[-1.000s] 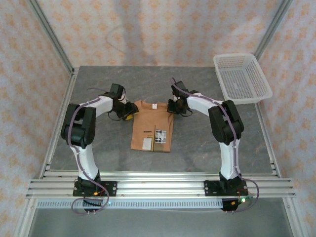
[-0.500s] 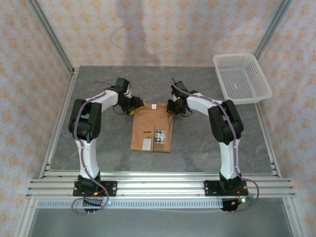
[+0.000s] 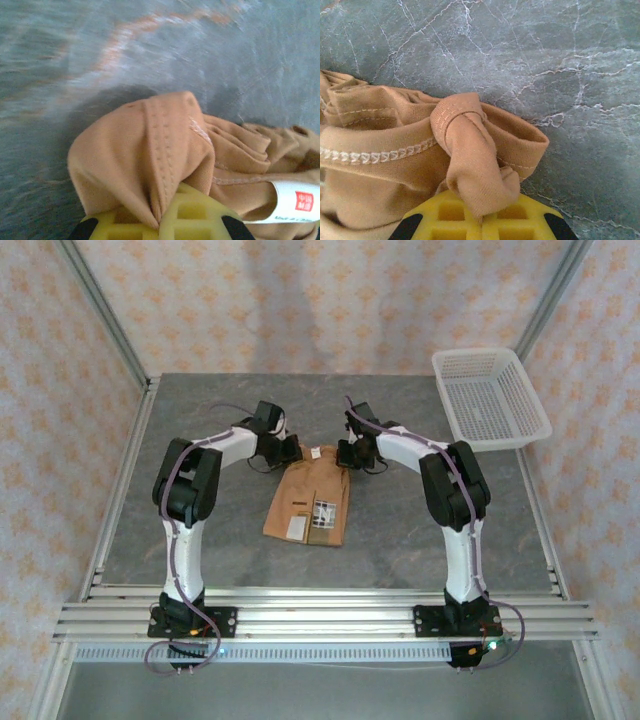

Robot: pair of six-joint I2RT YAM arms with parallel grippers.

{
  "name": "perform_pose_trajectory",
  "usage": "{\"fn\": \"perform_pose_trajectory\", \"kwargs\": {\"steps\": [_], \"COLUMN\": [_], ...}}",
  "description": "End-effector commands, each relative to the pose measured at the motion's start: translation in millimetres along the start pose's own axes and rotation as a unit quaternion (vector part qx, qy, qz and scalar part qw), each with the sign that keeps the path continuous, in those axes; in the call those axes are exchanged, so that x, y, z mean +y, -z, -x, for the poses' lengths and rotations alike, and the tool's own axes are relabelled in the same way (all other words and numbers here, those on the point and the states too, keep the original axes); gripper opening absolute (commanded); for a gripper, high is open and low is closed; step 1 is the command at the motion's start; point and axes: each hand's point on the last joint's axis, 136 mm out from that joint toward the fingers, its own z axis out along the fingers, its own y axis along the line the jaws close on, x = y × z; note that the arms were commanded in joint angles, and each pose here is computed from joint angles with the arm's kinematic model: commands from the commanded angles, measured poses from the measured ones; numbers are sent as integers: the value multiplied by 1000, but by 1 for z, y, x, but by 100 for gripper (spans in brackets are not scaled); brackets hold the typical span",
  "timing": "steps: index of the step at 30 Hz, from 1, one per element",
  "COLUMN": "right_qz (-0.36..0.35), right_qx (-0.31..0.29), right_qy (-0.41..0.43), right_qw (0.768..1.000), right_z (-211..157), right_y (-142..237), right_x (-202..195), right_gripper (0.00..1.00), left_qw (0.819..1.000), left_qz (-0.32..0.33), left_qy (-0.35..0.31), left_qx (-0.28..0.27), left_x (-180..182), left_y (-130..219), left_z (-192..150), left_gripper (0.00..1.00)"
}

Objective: Fold the inside-out t-shirt

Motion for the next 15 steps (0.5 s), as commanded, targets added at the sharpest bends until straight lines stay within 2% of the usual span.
{"fn": "perform_pose_trajectory", "kwargs": {"steps": [1,3,5,7,15], "right_qz": [-29,-61,-86,-97,-85], "right_qx": [-3,-19,-35,-44,-16], "right_qy": [9,3,-2,-5,-44], "right_qw": [1000,998,996,994,995], "right_z": [4,12,18,20,6], "right_y": [12,29,43,49,28], "right_x": [-5,-15,-23,-26,-29], "right_gripper": [6,21,41,50,51], "left_qw": [1000,999,1000,1000,1000], "left_qz": [20,31,31,28,24], "left_qy": [-3,-3,-4,-1,2], "left_qx": [13,8,0,-10,-19], "left_x": [5,4,0,-3,-7], "left_y": [-4,4,12,20,31], "left_z": [-9,-7,-6,-5,-6], "left_gripper": [0,0,0,0,0]}}
